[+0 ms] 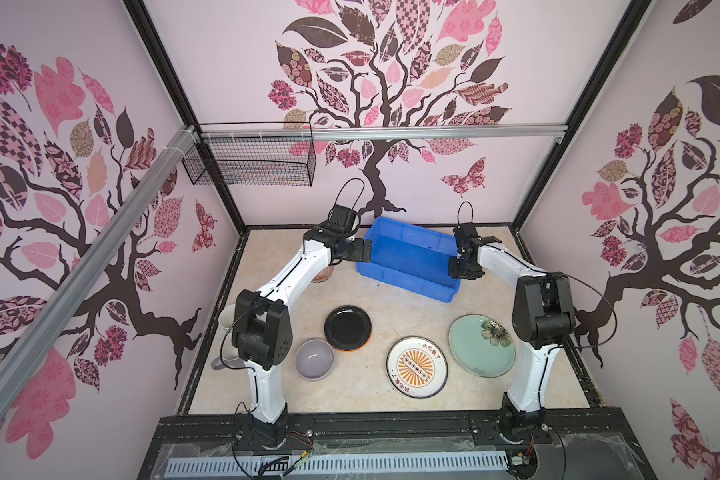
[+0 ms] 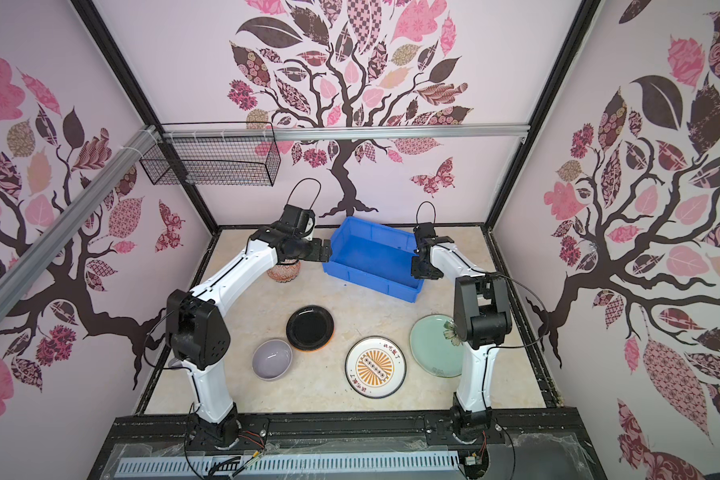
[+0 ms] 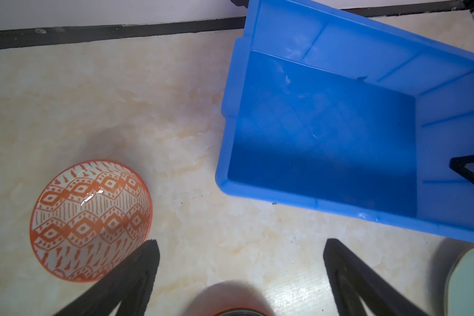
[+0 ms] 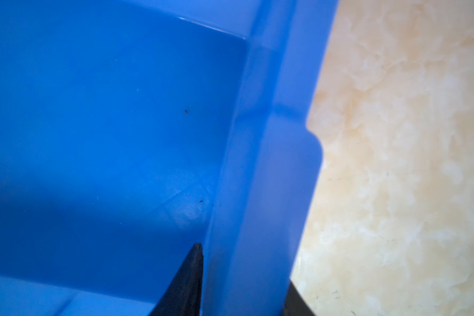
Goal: Place the mixed dishes into the plastic bin
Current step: 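Carry the blue bin nearer the robot with both grippers and lower it, then open both grippers and release the blue bin, then grasp the green flower plate rim with right gripper while left hovers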
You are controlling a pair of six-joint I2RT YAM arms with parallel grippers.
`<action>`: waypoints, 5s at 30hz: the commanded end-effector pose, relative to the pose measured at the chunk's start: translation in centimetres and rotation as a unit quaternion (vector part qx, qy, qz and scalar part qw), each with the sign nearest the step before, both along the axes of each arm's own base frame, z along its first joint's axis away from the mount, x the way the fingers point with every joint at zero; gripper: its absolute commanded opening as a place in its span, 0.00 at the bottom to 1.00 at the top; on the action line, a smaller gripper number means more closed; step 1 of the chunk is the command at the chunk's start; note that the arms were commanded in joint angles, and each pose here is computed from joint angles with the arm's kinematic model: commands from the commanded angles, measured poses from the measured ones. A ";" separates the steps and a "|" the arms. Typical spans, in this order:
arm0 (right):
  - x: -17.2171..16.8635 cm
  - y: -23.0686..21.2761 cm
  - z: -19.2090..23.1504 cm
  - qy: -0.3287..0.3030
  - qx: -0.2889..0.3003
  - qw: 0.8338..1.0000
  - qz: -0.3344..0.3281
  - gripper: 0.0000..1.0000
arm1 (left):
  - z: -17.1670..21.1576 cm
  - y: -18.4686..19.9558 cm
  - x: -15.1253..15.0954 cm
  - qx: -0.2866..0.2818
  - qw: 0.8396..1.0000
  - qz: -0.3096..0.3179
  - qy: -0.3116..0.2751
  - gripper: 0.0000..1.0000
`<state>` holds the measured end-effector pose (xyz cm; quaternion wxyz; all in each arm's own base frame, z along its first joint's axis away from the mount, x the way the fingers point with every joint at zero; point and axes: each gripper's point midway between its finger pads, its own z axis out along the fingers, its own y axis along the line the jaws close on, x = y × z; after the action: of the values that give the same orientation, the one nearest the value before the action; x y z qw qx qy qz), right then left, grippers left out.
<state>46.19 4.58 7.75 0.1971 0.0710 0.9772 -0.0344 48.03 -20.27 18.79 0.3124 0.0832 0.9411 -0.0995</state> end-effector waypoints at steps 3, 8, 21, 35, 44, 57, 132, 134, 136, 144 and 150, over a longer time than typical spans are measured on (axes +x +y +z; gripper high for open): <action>-0.4 0.4 0.6 0.004 0.010 1.000 0.009 0.29 | -1.3 0.8 2.5 0.035 0.999 0.003 -0.006 0.98; -1.0 0.5 0.8 0.002 0.015 1.000 0.011 0.29 | -3.5 0.6 4.0 0.037 0.999 0.000 0.015 0.92; -2.2 2.0 0.4 0.011 0.060 0.998 0.024 0.29 | -6.9 0.0 0.8 0.009 0.998 -0.015 0.068 0.80; -2.8 5.4 0.2 0.022 0.058 0.996 0.064 0.32 | -9.4 0.8 -3.6 0.034 0.993 -0.017 0.114 0.64; -3.0 5.1 1.5 0.009 0.044 0.998 0.053 0.42 | -8.5 1.6 -5.4 0.034 0.993 -0.012 0.114 0.61; -5.9 3.3 7.7 -0.068 0.053 0.996 0.003 0.72 | -6.8 1.9 -8.1 0.010 0.994 -0.018 0.112 0.60; -31.1 -2.4 -5.5 -0.036 0.212 0.874 -0.437 0.69 | 1.2 -8.7 -25.3 -0.077 0.963 -0.236 0.103 0.99; -30.9 -2.4 -5.7 -0.041 0.212 0.874 -0.436 0.68 | 1.1 -8.7 -25.3 -0.076 0.963 -0.235 0.104 0.99; -30.5 -2.5 -5.7 -0.046 0.208 0.877 -0.430 0.68 | 1.1 -8.7 -25.2 -0.074 0.964 -0.234 0.106 0.99; -29.3 -2.2 -5.9 -0.043 0.194 0.887 -0.416 0.63 | 1.0 -8.7 -24.9 -0.070 0.966 -0.223 0.110 0.99; -28.7 -2.3 -6.2 -0.069 0.210 0.880 -0.420 0.49 | 0.6 -8.4 -24.9 -0.068 0.968 -0.214 0.113 0.99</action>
<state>17.46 2.43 2.18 0.2011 0.5139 0.8287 0.0931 23.06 -29.06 19.87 0.1833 0.2566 0.9175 -0.2424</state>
